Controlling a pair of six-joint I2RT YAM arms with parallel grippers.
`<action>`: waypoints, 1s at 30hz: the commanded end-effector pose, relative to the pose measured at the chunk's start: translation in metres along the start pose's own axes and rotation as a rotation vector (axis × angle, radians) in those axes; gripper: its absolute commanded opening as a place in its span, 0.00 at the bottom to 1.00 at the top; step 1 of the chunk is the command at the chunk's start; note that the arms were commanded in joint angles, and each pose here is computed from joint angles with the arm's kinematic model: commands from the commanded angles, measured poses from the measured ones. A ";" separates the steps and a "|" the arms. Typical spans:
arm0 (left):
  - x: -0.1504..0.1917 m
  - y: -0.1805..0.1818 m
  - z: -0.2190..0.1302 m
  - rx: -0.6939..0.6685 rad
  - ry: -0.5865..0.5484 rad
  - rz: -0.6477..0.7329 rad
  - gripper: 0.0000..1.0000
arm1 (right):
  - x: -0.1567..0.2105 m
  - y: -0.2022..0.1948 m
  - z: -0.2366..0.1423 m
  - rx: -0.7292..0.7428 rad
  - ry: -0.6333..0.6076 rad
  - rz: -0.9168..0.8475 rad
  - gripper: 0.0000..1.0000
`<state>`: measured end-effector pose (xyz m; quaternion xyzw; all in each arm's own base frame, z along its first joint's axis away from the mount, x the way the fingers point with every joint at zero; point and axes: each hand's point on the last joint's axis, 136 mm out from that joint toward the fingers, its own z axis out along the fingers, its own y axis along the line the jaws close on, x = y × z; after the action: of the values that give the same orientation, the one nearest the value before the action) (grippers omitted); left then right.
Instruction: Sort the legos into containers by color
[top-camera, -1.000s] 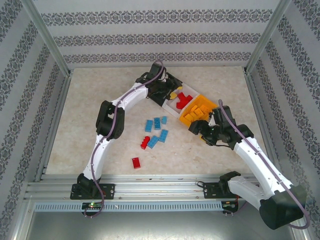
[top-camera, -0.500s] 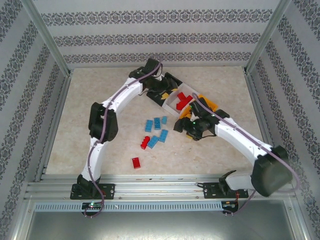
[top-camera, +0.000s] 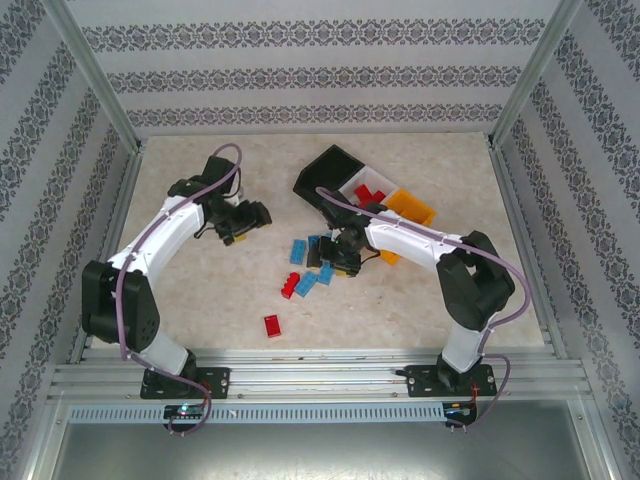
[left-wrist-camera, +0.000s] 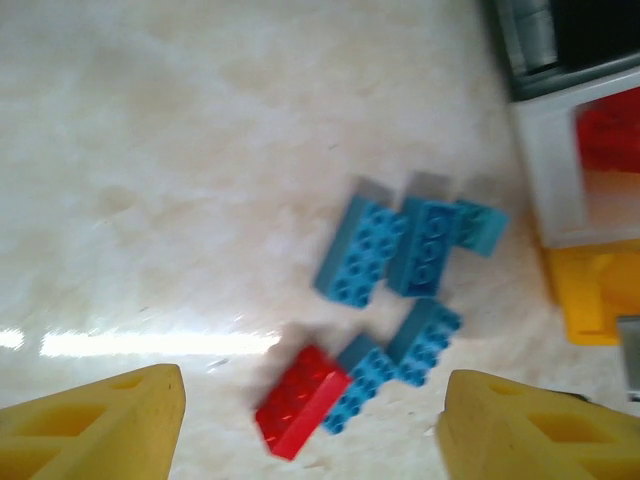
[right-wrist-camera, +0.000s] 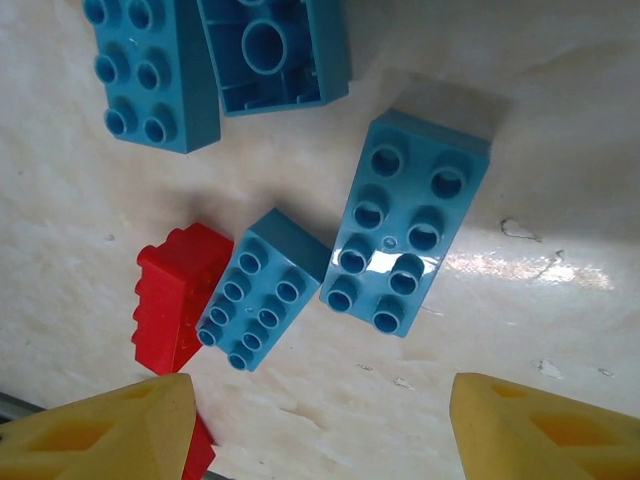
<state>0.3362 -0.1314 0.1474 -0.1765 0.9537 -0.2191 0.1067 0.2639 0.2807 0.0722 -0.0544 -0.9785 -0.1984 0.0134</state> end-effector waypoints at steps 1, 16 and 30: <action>0.005 0.010 -0.019 -0.002 -0.043 0.029 0.71 | 0.000 -0.012 0.004 0.091 0.005 0.014 0.69; 0.012 0.024 -0.019 0.014 -0.036 -0.006 0.72 | -0.014 -0.023 0.027 0.210 0.012 0.038 0.67; 0.004 0.022 -0.016 0.022 -0.034 -0.024 0.73 | -0.022 -0.034 0.044 0.239 0.043 0.037 0.50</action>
<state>0.3143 -0.1103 0.1449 -0.1932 0.9498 -0.2208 0.1083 0.2784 0.2699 0.0182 -0.0688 -0.9922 -0.0941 0.0440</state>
